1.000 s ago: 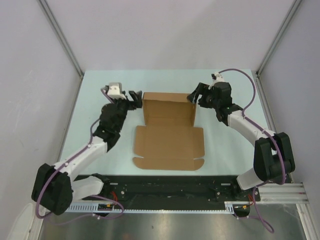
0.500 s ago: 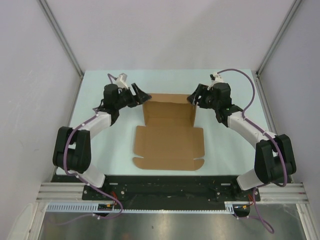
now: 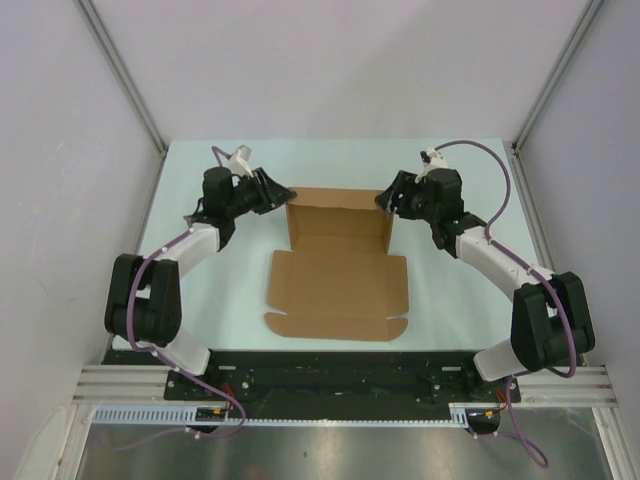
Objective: Fold the paper box
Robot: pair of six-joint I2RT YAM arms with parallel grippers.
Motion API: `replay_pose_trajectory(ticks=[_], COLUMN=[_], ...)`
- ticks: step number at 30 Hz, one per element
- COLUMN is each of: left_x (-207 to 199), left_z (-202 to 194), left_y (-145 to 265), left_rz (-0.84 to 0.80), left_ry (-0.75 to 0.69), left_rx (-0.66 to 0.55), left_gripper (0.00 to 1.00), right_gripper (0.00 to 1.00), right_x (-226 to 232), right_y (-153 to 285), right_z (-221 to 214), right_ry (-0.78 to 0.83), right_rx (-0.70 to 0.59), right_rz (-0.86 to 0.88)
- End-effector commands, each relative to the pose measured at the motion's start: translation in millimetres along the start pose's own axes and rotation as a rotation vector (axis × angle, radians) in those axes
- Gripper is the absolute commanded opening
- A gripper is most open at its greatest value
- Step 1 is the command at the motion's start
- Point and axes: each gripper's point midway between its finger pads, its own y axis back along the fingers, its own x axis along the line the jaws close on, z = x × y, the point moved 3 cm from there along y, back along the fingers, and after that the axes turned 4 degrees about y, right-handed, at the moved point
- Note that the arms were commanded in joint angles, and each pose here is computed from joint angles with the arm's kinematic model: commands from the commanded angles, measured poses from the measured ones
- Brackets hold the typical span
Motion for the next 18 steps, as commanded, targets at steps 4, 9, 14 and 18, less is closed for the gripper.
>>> replay_pose_trajectory(ticks=[4, 9, 14, 18], left_x=[-16, -19, -25, -27], left_z=[-15, -11, -4, -1], left_y=[6, 5, 5, 4], left_rz=[-0.078, -0.083, -0.095, -0.101], left_ry=[0.012, 0.011, 0.01, 0.011], left_rx=[0.048, 0.038, 0.019, 0.011], left_gripper=[0.39, 0.4, 0.52, 0.58], right_gripper=[0.62, 0.62, 0.8, 0.97], right_x=[-19, -17, -11, -4], right_y=[7, 10, 14, 26], right_z=[-38, -32, -15, 7], right_ry=[0.017, 0.025, 0.034, 0.064], right_rx=[0.12, 0.101, 0.035, -0.022], right_rz=[-0.071, -0.069, -0.062, -0.095])
